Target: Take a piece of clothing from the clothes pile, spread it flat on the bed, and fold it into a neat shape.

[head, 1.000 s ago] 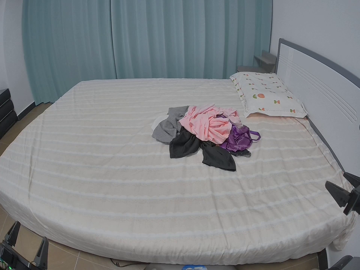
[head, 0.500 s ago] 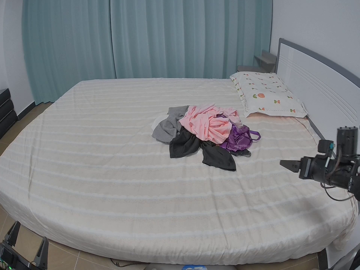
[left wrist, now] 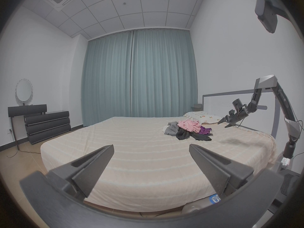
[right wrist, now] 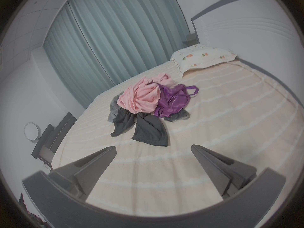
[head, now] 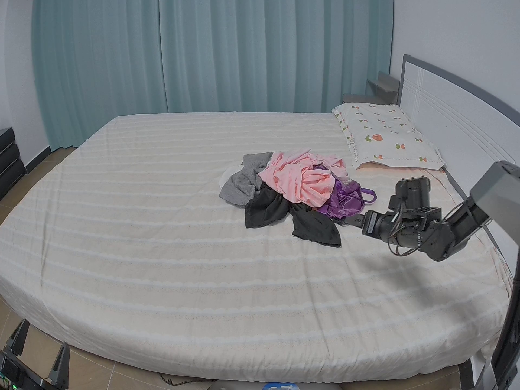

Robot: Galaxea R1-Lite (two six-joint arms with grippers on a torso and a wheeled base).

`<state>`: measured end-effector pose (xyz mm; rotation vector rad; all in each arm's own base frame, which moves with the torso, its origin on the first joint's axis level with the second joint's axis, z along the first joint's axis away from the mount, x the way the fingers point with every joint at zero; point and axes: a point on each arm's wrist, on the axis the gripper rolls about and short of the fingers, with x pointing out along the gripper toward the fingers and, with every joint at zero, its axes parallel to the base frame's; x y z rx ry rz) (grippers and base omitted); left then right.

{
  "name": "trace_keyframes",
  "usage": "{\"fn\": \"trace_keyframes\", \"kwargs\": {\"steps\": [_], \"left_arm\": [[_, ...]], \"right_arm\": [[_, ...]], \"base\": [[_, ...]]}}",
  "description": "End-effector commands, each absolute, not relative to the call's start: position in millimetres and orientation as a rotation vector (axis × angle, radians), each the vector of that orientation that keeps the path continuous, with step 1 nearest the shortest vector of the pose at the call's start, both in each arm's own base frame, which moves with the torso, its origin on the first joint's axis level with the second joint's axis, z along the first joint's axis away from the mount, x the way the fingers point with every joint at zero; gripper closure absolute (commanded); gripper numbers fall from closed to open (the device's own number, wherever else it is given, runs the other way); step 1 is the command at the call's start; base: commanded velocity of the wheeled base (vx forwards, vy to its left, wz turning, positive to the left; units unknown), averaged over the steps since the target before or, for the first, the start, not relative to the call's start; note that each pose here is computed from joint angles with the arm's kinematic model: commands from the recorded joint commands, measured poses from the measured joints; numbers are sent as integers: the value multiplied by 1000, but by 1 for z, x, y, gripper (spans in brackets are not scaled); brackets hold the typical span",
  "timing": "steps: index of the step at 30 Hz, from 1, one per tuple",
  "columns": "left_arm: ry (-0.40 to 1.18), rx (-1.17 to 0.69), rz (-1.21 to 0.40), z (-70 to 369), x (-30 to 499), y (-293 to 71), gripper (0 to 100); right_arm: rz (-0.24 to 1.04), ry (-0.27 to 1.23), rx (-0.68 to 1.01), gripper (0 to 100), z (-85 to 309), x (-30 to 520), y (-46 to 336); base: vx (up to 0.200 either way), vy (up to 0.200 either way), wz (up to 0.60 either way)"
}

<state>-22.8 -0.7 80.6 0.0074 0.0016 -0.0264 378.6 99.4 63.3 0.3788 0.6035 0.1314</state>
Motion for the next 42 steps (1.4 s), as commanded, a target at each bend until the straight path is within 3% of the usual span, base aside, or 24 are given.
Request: {"fn": "trace_keyframes", "kwargs": {"steps": [1,12,34,35,42], "left_arm": [[4,8,-28,75,-23,-1,0],[4,8,-28,75,-23,-1,0],[5,6,-28,75,-23,-1,0],[5,8,-26,75,-23,-1,0],[4,8,-28,75,-23,-1,0]], "right_arm": [[121,693,374,0,-2,410,126],[76,726,405,0,-44,449,146],[-1,640,480,0,-68,497,163],[0,641,480,100,-69,498,164],[0,602,555,100,-59,503,173]], "base": [[0,0,0],[0,0,0],[0,0,0],[0,0,0],[0,0,0]]}}
